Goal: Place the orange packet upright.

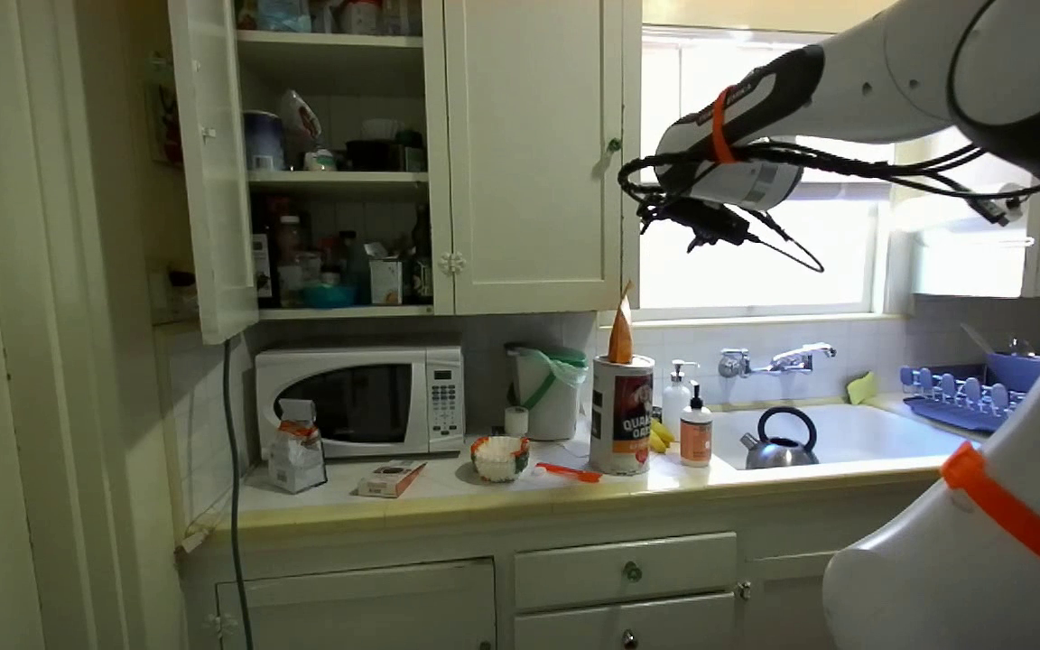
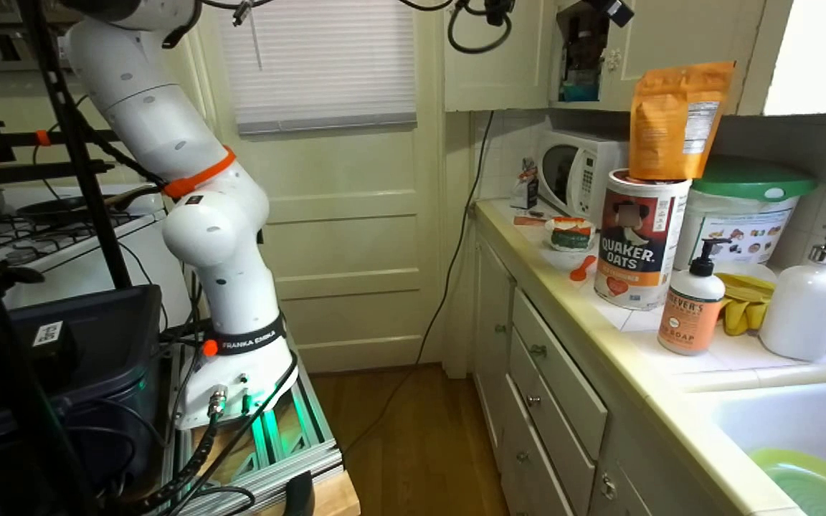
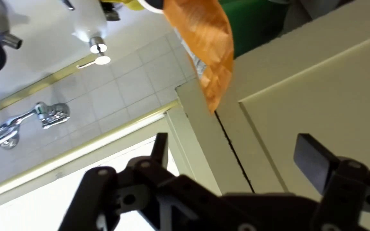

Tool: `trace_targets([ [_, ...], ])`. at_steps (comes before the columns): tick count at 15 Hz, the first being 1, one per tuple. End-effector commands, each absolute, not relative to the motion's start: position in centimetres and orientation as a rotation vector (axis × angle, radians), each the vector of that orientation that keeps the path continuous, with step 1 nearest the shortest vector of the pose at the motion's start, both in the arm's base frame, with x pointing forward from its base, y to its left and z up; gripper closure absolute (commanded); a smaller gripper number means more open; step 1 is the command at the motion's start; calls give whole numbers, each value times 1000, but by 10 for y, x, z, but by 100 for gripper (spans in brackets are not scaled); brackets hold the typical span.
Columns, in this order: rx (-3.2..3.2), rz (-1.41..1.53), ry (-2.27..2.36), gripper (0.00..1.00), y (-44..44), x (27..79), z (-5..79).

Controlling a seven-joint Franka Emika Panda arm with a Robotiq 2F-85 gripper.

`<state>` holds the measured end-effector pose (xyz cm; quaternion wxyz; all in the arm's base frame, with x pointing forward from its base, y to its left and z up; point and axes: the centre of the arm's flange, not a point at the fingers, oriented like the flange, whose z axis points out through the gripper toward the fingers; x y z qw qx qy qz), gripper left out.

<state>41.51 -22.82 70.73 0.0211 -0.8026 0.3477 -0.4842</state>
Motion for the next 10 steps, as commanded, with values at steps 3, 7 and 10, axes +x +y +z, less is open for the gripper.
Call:
trace_targets([
  [3, -2886, -1374, 972, 1, -195, 348, 703],
  [7, -2895, -1338, 967, 0, -199, 354, 706],
  [10, -2910, -1331, 955, 0, -198, 352, 703],
])
